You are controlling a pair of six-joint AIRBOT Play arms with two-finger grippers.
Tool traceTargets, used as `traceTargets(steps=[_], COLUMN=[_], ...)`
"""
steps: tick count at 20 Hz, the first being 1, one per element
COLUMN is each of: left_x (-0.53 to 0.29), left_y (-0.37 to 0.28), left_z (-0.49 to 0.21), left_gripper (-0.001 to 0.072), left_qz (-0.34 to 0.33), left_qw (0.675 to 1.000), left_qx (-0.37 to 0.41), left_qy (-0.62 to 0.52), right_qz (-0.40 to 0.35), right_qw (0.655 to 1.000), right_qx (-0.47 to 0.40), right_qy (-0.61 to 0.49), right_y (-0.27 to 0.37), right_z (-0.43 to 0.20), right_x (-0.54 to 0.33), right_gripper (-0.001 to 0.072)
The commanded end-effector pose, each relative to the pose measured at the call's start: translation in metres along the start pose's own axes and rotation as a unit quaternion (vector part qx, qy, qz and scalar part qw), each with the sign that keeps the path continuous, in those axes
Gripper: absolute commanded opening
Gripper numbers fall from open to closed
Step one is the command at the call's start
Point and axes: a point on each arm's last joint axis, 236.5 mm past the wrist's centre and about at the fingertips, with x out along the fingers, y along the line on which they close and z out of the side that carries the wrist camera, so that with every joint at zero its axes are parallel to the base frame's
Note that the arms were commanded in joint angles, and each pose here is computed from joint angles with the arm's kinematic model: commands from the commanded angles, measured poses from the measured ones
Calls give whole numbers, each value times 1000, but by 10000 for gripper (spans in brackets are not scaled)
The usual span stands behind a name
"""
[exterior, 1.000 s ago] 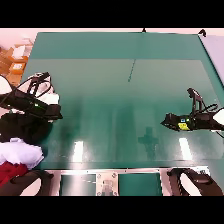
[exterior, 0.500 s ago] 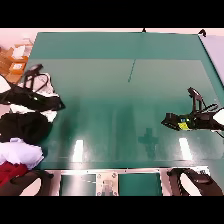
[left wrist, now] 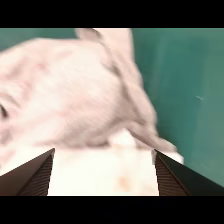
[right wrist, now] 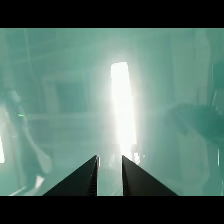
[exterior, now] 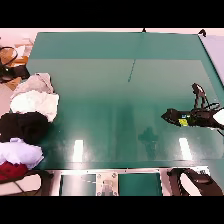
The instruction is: Fold the shirts.
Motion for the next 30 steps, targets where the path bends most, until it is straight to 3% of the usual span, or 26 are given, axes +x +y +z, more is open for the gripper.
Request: traceTargets(steps=[1, 8, 9, 10, 11, 15, 19, 21, 25, 30], left_x=[67, 157, 158, 156, 152, 104, -39, -120, -217, -210], left_y=[55, 63, 60, 57, 53, 15, -82, -145, -262, -389], left_z=[9, -35, -38, -38, -38, 3, 116, 129, 90, -20], left_gripper=[720, 720, 574, 121, 22, 19, 18, 19, 19, 19], left_qz=[34, 29, 23, 17, 10, -70, -209, -267, -351, -439], left_qw=[999, 996, 996, 997, 996, 994, 975, 953, 913, 874], left_qx=[22, 53, 48, 42, 40, 18, 35, 70, 154, 209], left_qy=[8, 61, 67, 68, 74, 79, -66, -122, -138, -8], right_qz=[0, 0, 0, 0, 0, 0, 0, 1, 6, 8], right_qw=[1000, 1000, 1000, 1000, 1000, 1000, 1000, 1000, 1000, 1000], right_qx=[-1, -1, -1, -1, -1, -1, -1, -2, -11, -17], right_qy=[-8, -8, -8, -8, -8, -3, -4, -8, -7, -1], right_y=[0, 0, 0, 0, 0, 0, 0, 2, 10, 15], right_z=[4, 3, 3, 3, 3, 2, 2, 5, 10, 10], right_x=[0, 0, 0, 0, 0, 0, -1, -3, -14, -21], right_gripper=[249, 271, 271, 270, 270, 259, 259, 259, 259, 260])
